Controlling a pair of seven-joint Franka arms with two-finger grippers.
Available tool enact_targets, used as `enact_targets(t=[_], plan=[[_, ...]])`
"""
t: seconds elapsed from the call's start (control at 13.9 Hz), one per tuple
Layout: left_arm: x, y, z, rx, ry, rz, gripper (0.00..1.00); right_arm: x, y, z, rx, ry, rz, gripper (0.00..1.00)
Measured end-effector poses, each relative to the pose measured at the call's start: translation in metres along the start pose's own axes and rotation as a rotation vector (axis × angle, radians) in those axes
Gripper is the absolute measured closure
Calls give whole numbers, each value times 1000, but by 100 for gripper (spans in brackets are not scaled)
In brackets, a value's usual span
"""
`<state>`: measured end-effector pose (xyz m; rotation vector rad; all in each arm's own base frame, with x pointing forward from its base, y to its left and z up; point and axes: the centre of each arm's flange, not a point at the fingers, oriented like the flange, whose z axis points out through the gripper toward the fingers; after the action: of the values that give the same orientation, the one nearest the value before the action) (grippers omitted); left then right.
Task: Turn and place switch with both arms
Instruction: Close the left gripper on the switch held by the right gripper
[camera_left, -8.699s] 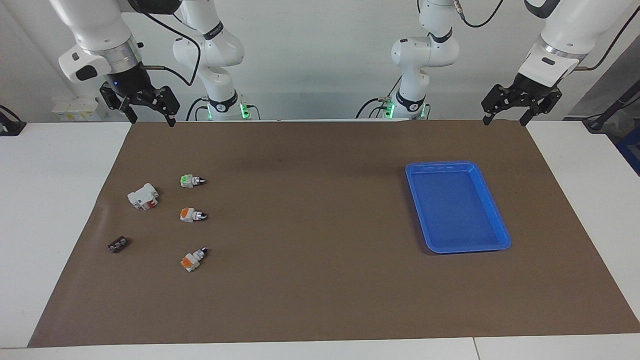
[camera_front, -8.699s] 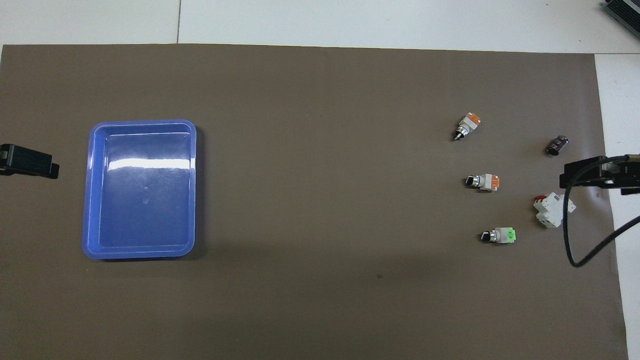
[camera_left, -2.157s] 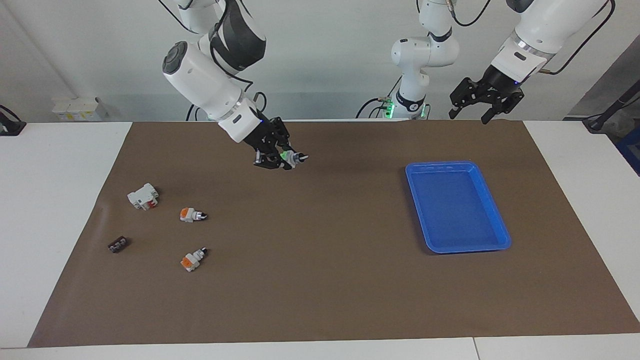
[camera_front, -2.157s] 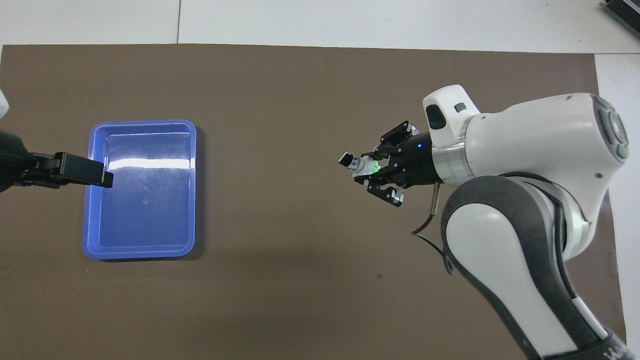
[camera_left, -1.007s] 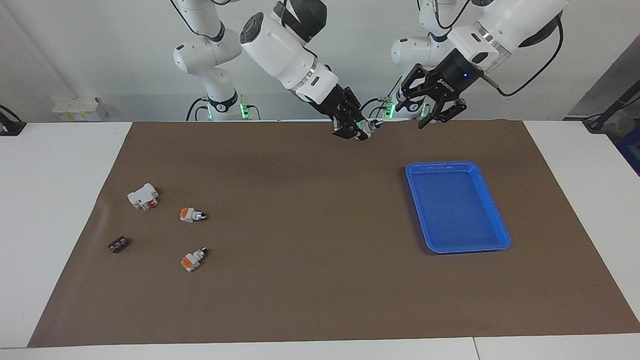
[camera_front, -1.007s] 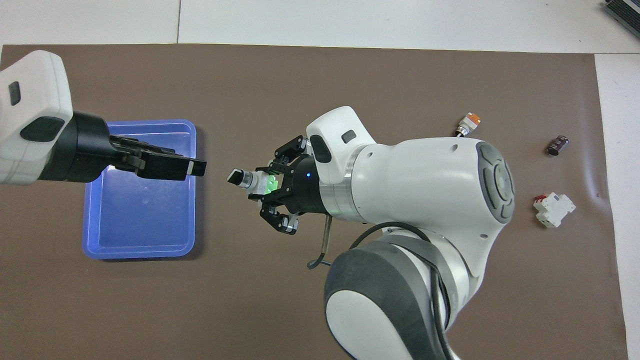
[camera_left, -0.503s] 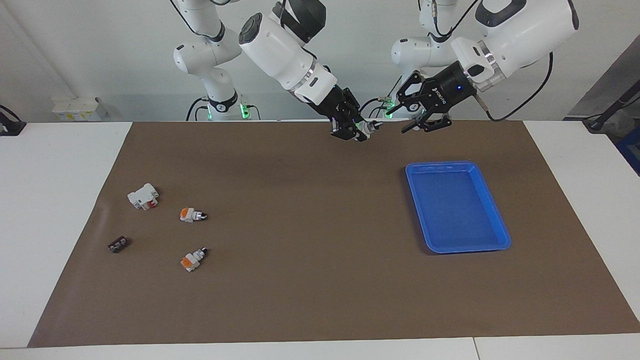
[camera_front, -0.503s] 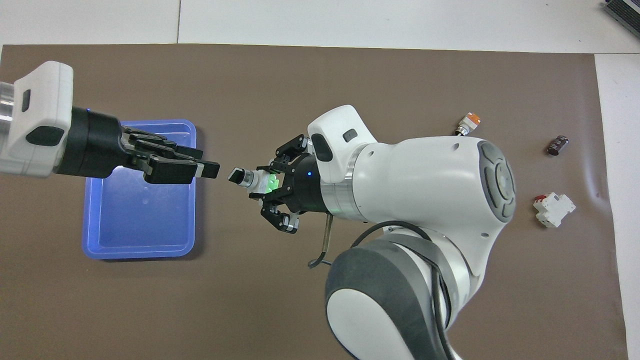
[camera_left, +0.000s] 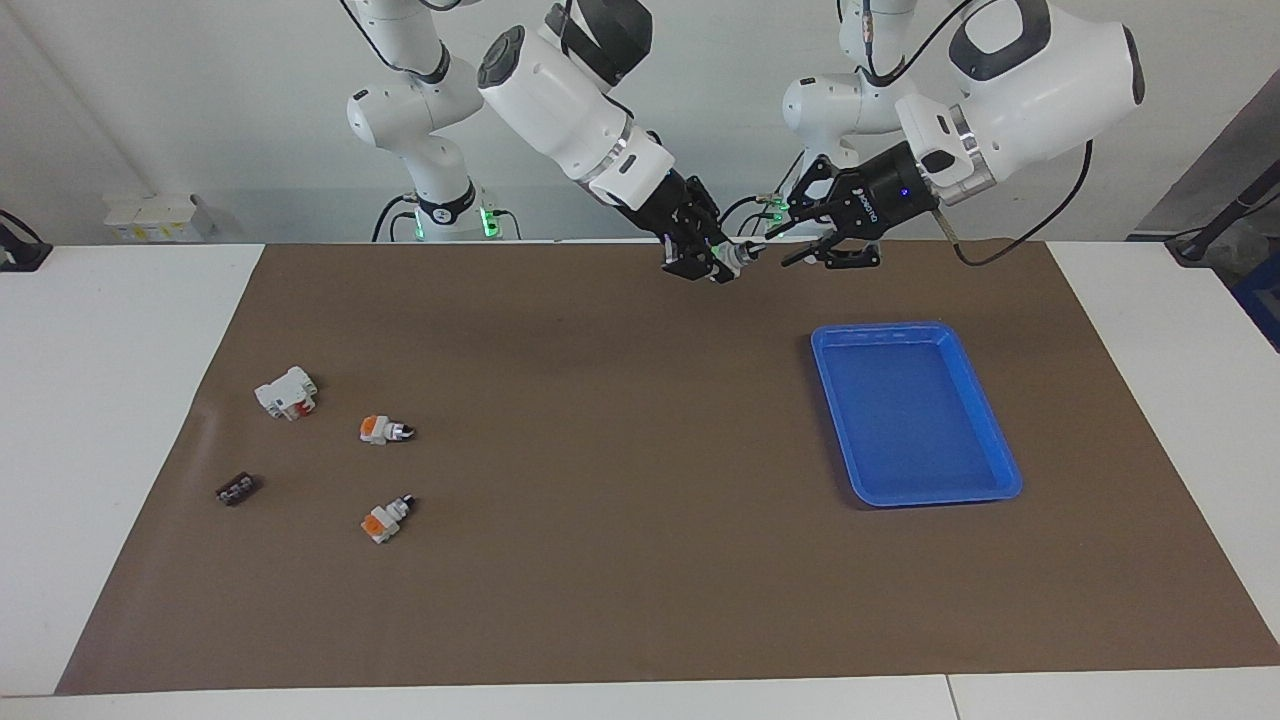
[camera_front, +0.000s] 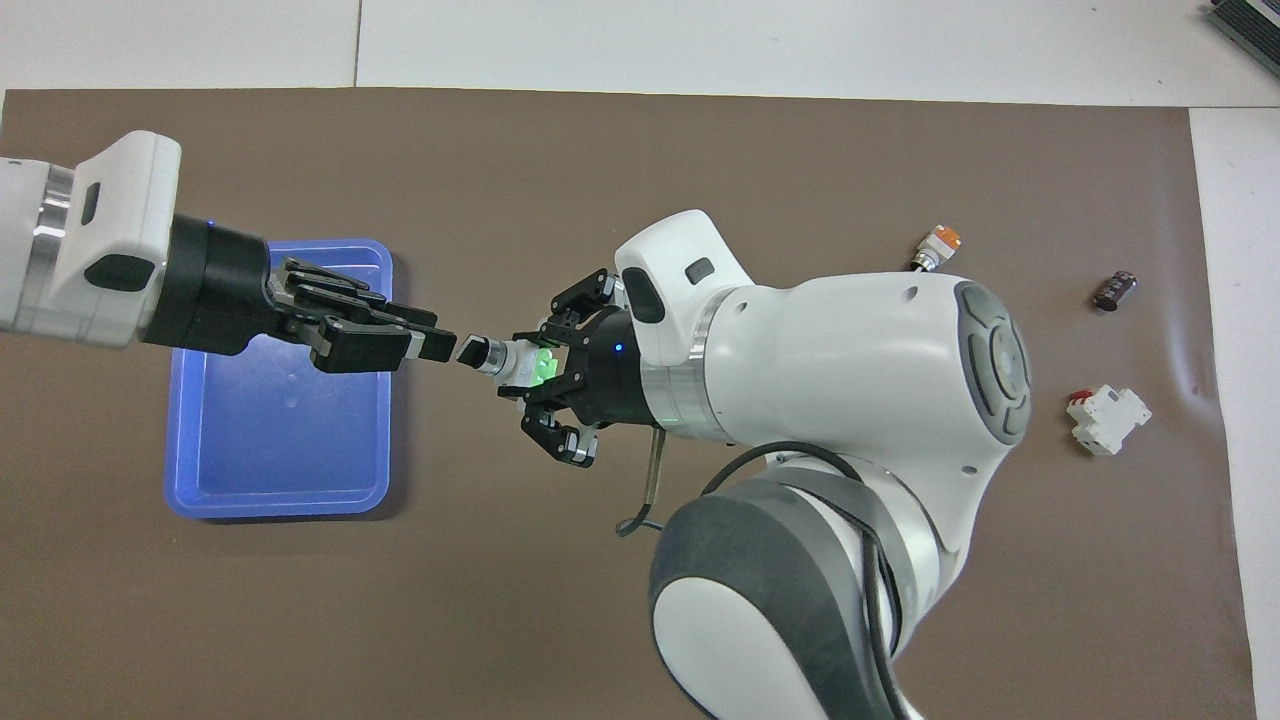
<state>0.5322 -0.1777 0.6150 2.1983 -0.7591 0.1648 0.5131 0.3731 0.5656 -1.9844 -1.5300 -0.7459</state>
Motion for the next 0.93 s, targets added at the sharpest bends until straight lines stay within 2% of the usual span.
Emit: enact_targets(t=[0.36, 0.58, 0.93], plan=[[1, 7, 9, -13, -19, 15, 62, 0, 0, 0, 0, 0, 0, 59], [1, 10, 15, -18, -29, 18, 72, 0, 0, 0, 0, 0, 0, 59], [1, 9, 19, -16, -27, 26, 76, 0, 0, -1, -1, 1, 0, 59]])
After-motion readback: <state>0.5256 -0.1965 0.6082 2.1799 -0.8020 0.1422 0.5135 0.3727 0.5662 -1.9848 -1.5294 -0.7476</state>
